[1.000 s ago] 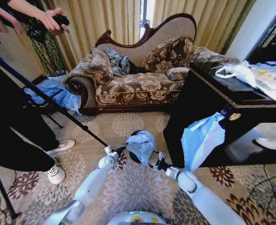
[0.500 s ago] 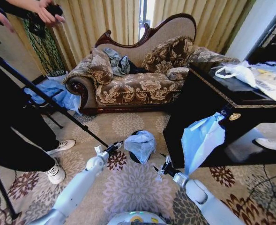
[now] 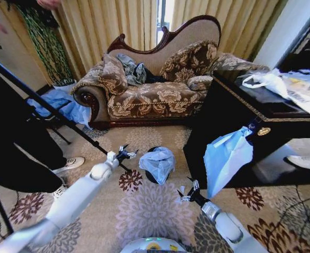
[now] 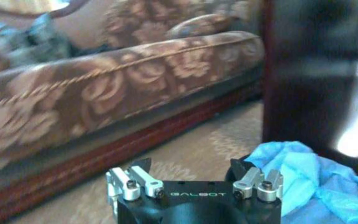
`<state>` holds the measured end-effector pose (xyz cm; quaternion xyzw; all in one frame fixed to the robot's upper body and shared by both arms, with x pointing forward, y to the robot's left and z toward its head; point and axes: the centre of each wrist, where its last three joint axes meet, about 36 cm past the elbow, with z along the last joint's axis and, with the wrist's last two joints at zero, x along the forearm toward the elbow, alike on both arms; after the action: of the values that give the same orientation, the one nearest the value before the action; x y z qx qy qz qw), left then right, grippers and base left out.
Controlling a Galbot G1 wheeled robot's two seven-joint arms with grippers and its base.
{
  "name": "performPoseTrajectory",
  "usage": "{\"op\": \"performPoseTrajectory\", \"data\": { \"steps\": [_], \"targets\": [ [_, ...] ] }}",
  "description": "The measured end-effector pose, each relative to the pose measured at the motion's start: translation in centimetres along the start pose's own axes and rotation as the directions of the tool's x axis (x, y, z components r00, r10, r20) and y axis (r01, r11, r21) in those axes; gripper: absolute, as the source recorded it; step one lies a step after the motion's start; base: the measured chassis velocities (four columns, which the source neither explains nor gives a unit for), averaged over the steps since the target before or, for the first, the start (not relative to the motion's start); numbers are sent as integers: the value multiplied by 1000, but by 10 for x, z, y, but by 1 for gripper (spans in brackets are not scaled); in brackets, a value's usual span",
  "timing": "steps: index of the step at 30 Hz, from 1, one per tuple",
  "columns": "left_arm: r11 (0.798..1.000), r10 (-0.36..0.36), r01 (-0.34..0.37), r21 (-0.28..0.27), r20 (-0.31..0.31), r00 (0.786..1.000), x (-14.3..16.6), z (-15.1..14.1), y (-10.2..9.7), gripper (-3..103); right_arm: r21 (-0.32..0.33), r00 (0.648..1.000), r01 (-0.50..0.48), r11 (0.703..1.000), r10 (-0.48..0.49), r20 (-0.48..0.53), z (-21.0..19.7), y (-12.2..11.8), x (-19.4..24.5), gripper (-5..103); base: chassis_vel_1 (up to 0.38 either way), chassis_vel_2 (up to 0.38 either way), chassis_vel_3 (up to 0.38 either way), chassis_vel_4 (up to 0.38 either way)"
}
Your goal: Place a garbage bag over the trash bin.
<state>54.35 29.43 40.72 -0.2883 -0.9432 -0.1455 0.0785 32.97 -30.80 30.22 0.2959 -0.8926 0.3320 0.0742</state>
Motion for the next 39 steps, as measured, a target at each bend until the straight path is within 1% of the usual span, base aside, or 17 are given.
{"op": "performPoseTrajectory", "data": {
  "steps": [4, 5, 7, 8, 11, 12, 13, 16, 17, 21, 25, 29, 30, 31, 34, 37, 39],
  "targets": [
    [983, 152, -156, -102, -39, 988, -32, -20, -4, 80, -13, 1000, -27, 1000, 27, 5, 3, -1, 2, 100, 0, 0, 0, 0],
    [983, 152, -156, -102, -39, 988, -32, -20, -4, 80, -13, 1000, -27, 1000, 27, 5, 3, -1, 2, 100, 0, 0, 0, 0],
    [961, 225, -232, -148, -64, 972, -54, -31, -6, 74, -19, 999, -38, 999, 38, 4, 4, 0, 2, 100, 0, 0, 0, 0],
    [961, 225, -232, -148, -64, 972, -54, -31, -6, 74, -19, 999, -38, 999, 38, 4, 4, 0, 2, 100, 0, 0, 0, 0],
    [925, 307, -321, -204, -97, 947, -84, -39, -21, 62, -27, 999, -46, 999, 46, 4, 5, 4, 1, 100, 0, 0, 0, 0],
    [925, 307, -321, -204, -97, 947, -84, -39, -21, 62, -27, 999, -46, 999, 46, 4, 5, 4, 1, 100, 0, 0, 0, 0],
    [912, 332, -348, -218, -105, 937, -93, -39, -26, 58, -29, 999, -48, 998, 48, 5, 5, 5, 1, 100, 0, 0, 0, 0],
    [875, 388, -412, -255, -141, 911, -114, -37, -38, 56, -32, 999, -53, 998, 53, 6, 5, 7, -1, 100, 0, 0, 0, 0],
    [875, 388, -412, -255, -141, 911, -114, -37, -38, 56, -32, 999, -53, 998, 53, 6, 5, 7, -1, 100, 0, 0, 0, 0],
    [833, 431, -471, -291, -191, 882, -126, -33, -51, 55, -35, 998, -60, 998, 60, 5, 7, 7, -3, 100, 0, 0, 0, 0],
    [819, 439, -488, -304, -217, 872, -125, -30, -52, 52, -35, 998, -63, 997, 64, 3, 10, 6, -4, 100, 0, 0, 0, 0],
    [796, 437, -502, -339, -253, 863, -125, -27, -46, 56, -36, 998, -67, 997, 67, -2, 14, 5, -3, 100, 0, 0, 0, 0],
    [796, 437, -502, -339, -253, 863, -125, -27, -46, 56, -36, 998, -67, 997, 67, -2, 14, 5, -3, 100, 0, 0, 0, 0],
    [789, 434, -505, -350, -263, 862, -126, -26, -45, 59, -37, 998, -67, 997, 67, -3, 15, 6, -3, 100, 0, 0, 0, 0],
    [775, 428, -508, -376, -278, 860, -129, -25, -43, 47, -40, 998, -67, 997, 67, -4, 17, 7, -3, 100, 0, 0, 0, 0],
    [771, 425, -506, -385, -280, 861, -132, -25, -43, 43, -42, 998, -66, 997, 66, -5, 17, 8, -4, 100, 0, 0, 0, 0],
    [766, 424, -505, -398, -279, 862, -134, -25, -43, 32, -42, 998, -64, 997, 63, -5, 17, 9, -4, 100, 0, 0, 0, 0]
  ]
}}
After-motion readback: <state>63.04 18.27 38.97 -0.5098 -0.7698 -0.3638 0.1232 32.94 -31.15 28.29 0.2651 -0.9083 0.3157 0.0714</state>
